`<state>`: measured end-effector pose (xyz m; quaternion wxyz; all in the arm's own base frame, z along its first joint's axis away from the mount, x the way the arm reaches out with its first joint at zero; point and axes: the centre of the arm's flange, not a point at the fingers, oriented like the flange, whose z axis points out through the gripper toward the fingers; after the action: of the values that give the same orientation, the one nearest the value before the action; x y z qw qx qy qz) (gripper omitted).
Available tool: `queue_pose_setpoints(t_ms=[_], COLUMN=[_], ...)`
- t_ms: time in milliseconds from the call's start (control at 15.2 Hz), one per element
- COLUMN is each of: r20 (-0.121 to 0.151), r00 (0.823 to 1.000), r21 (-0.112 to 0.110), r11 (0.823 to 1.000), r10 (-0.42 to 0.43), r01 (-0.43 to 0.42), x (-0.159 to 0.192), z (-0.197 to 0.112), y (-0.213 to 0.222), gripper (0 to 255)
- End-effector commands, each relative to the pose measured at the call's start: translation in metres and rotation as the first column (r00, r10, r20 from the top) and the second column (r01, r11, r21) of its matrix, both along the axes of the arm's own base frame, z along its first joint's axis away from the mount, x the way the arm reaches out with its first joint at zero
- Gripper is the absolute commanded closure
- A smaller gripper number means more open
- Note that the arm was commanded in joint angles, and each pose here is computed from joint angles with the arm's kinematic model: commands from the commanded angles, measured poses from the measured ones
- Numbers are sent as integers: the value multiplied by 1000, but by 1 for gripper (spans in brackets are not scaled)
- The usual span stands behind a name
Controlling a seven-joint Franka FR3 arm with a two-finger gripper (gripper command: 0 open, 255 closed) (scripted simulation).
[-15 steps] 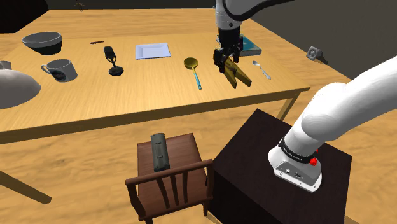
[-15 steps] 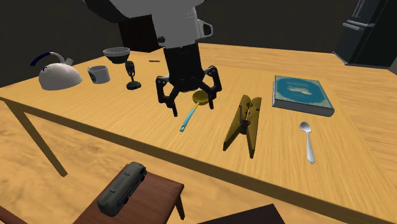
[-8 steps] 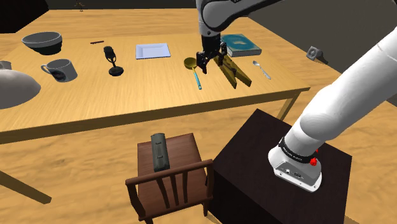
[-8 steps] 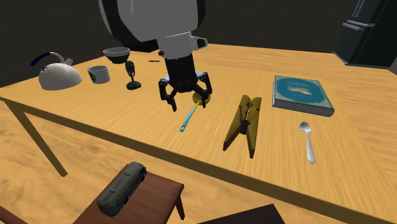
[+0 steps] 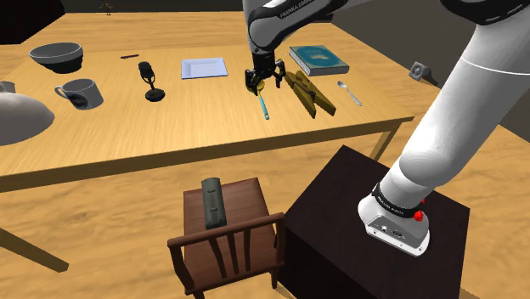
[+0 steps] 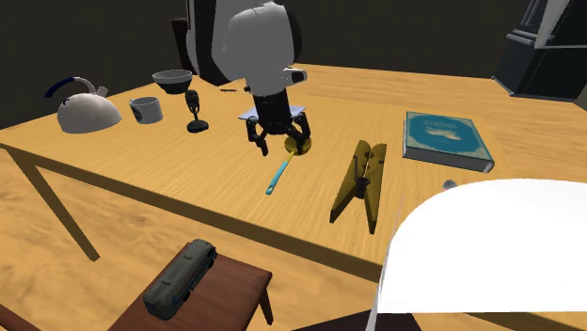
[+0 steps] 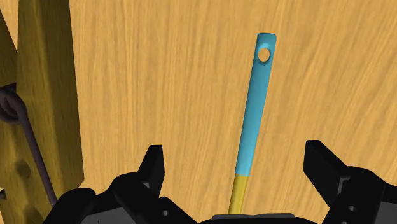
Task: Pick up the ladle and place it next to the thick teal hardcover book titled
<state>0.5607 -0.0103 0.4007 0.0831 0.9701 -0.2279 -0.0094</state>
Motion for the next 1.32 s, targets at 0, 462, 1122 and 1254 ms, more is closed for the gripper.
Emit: queue_pose_setpoints(t_ms=[0,462,1122,1254], r20=[18,59,59,59], r00=[999,986,986,986], r21=[-7,-20,-20,-20], r11=[999,987,987,987], r10=[-49,-157,-157,-157], r01=[49,158,158,158], x=[22,72,71,71], z=[-10,-40,-69,-69], y=[-7,-32,-37,-37], gripper=[0,0,0,0])
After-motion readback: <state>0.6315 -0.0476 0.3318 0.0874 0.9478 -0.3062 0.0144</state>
